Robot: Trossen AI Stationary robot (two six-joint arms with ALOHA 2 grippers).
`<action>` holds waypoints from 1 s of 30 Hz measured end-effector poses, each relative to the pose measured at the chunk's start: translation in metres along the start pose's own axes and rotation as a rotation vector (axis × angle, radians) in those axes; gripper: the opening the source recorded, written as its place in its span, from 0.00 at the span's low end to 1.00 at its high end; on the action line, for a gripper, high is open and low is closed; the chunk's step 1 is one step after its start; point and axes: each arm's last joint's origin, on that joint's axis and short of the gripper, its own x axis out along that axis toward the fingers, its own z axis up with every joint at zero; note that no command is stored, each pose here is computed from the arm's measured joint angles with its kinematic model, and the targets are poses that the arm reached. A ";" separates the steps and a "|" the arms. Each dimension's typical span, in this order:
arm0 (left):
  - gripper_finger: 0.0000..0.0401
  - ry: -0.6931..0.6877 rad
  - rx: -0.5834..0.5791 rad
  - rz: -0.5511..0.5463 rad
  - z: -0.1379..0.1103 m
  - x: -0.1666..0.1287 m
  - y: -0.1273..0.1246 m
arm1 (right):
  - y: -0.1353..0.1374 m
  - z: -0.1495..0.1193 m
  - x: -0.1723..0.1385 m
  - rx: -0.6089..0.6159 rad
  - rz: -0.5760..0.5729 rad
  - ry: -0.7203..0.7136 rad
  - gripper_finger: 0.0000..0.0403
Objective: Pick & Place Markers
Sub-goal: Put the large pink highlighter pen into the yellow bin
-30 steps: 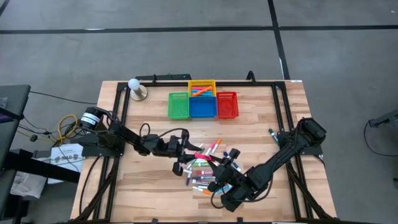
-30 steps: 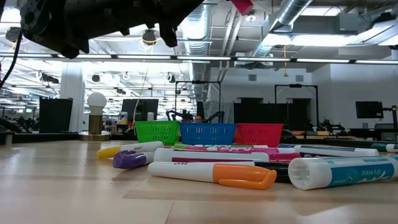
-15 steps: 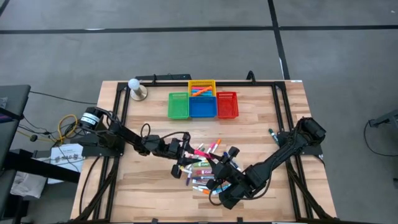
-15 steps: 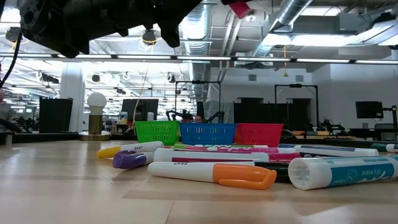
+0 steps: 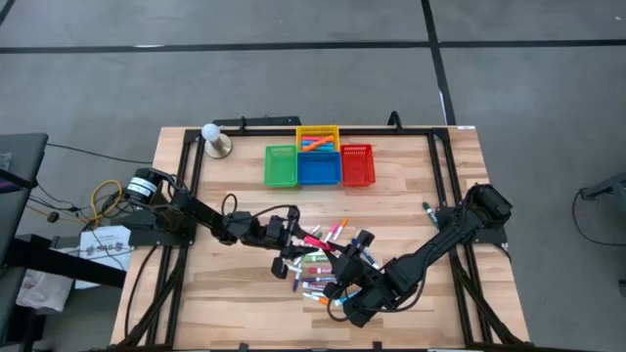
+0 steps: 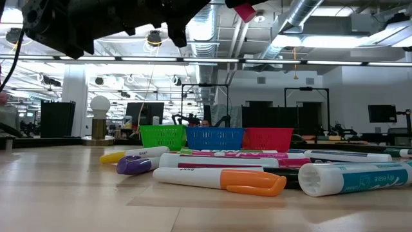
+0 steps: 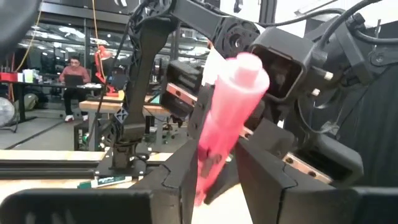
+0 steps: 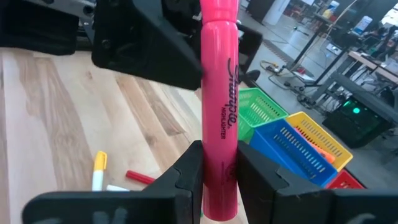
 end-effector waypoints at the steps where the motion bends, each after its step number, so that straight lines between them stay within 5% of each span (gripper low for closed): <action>1: 0.27 -0.004 0.000 0.000 0.001 0.001 0.000 | 0.000 0.000 0.000 0.000 0.001 0.001 0.17; 20: 0.17 -0.023 0.000 0.046 0.005 0.005 0.002 | 0.000 0.000 0.000 0.011 0.016 0.011 0.19; 25: 0.17 -0.024 -0.008 0.047 0.005 0.005 0.002 | 0.000 0.000 0.001 0.025 0.023 0.016 0.29; 30: 0.18 -0.024 -0.008 0.049 0.005 0.005 0.002 | 0.000 -0.001 0.002 0.016 0.044 0.035 0.49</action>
